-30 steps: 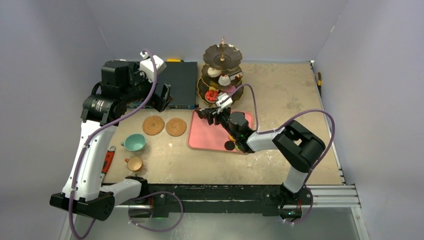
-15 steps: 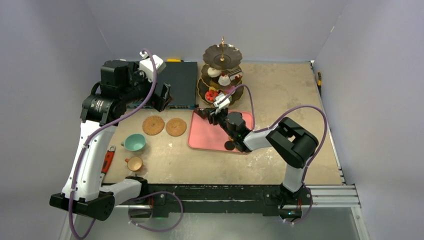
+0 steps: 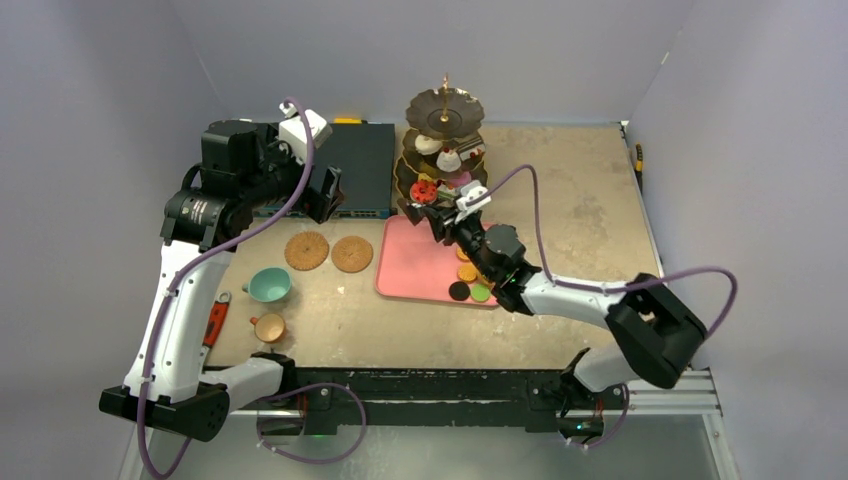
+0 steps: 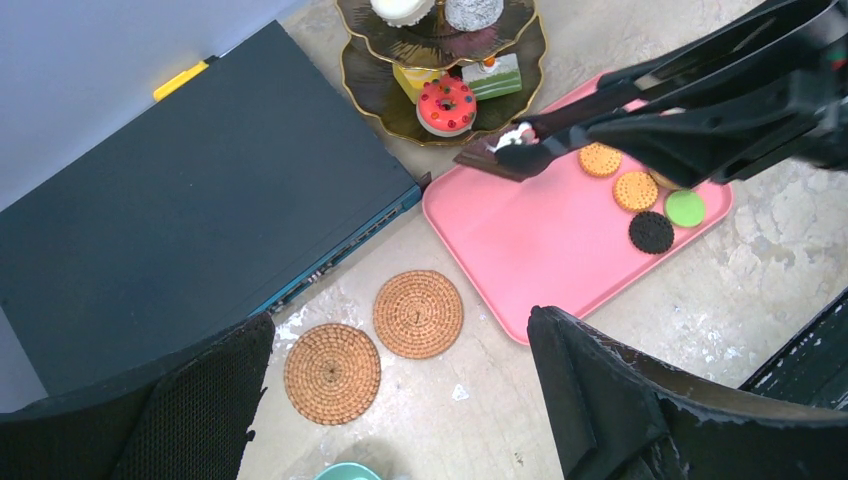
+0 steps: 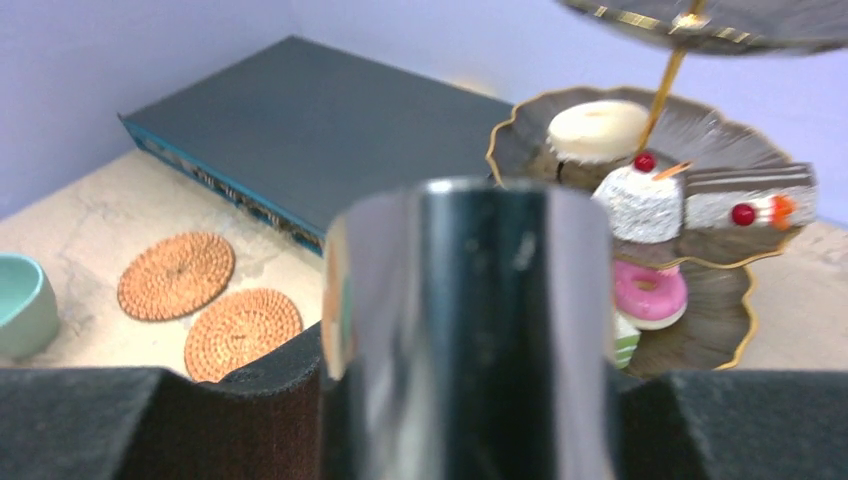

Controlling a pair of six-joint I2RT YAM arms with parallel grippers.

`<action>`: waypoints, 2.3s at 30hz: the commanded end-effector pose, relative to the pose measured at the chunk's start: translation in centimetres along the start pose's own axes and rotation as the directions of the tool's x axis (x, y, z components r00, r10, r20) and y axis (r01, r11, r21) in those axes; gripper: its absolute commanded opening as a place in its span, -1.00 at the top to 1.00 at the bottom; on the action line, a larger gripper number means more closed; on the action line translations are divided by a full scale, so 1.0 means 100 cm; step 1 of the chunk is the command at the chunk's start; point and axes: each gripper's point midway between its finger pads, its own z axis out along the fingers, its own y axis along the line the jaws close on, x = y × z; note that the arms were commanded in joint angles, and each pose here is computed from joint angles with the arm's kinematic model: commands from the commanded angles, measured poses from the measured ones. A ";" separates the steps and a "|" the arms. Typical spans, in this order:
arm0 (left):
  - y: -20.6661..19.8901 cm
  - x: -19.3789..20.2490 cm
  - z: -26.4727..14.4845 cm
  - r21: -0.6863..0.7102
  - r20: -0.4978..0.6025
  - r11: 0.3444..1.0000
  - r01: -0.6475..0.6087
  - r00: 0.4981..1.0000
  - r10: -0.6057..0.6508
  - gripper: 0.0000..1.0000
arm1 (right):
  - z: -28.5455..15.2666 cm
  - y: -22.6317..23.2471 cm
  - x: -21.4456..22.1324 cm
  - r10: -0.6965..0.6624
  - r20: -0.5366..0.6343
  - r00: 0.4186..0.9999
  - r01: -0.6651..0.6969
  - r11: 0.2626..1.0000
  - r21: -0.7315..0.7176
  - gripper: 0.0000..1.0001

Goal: Serve the afternoon tea

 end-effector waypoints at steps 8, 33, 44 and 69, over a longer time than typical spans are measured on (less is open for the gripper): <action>-0.002 -0.010 -0.009 0.000 0.041 1.000 -0.025 0.999 0.025 -0.98 | -0.026 -0.068 -0.094 0.013 0.167 0.986 -0.042 0.984 0.176 0.31; -0.001 -0.006 -0.004 0.001 0.029 1.000 -0.030 0.999 0.030 -0.98 | 0.041 -0.068 -0.118 -0.075 0.232 0.970 0.033 0.983 0.179 0.32; 0.000 -0.005 -0.005 -0.003 0.027 0.999 -0.032 0.999 0.032 -0.98 | 0.058 -0.067 -0.090 -0.067 0.164 0.984 0.039 0.985 0.169 0.00; -0.003 -0.012 -0.007 0.014 0.041 1.000 -0.027 0.999 0.026 -0.98 | -0.054 -0.081 -0.009 0.160 -0.118 0.980 -0.107 0.924 0.367 -0.25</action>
